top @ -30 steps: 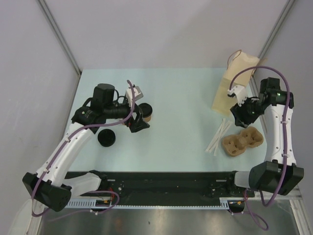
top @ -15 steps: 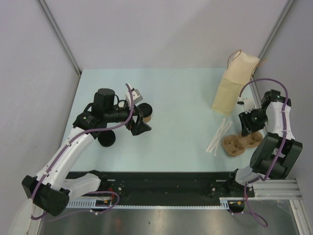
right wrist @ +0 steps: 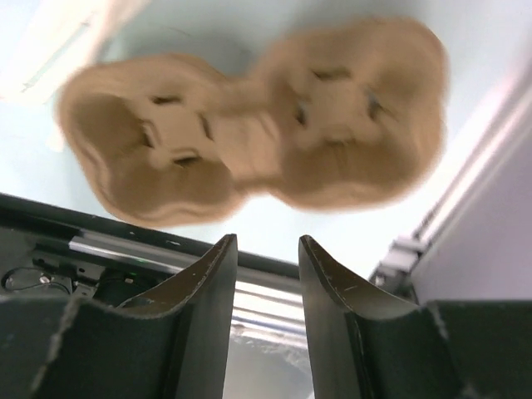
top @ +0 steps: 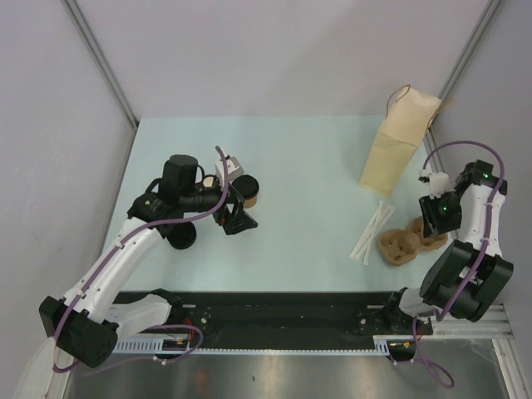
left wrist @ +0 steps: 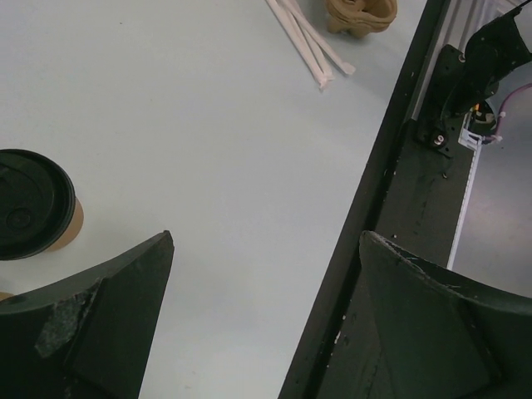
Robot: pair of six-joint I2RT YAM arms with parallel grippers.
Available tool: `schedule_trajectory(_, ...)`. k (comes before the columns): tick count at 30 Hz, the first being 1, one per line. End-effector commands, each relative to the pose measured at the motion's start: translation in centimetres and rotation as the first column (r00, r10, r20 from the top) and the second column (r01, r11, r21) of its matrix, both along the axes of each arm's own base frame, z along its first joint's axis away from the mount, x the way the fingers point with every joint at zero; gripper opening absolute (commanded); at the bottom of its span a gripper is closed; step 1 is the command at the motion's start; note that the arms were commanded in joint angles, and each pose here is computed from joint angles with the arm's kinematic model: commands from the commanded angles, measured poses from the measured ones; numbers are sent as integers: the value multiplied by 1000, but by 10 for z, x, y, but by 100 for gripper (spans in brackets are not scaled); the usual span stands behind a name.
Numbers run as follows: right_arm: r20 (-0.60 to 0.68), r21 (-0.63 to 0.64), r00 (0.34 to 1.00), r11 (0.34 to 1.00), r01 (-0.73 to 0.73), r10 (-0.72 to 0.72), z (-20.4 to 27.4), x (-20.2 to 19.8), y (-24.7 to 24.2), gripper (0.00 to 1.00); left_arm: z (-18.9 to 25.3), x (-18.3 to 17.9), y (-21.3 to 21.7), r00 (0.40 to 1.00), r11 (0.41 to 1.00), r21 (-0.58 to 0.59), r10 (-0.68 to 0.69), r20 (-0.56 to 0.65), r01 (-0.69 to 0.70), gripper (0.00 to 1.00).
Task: Pack the takeout coffee
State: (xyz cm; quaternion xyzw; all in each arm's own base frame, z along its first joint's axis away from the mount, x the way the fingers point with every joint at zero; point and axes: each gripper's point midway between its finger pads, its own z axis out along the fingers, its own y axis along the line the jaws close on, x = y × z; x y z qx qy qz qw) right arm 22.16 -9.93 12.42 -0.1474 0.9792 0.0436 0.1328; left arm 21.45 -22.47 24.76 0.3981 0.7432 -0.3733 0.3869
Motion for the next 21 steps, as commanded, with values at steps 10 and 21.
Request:
schedule_trajectory(10, 101, 96, 809, 815, 571, -578, 27, -8, -32, 46, 13, -24, 2, 996, 997, 25, -65, -67, 67, 98)
schedule_trajectory(21, 43, 132, 859, 855, 502, -511, 1, 10, -18, 40, 7, -24, 4, 990, 984, 121, -127, -57, 133, 98)
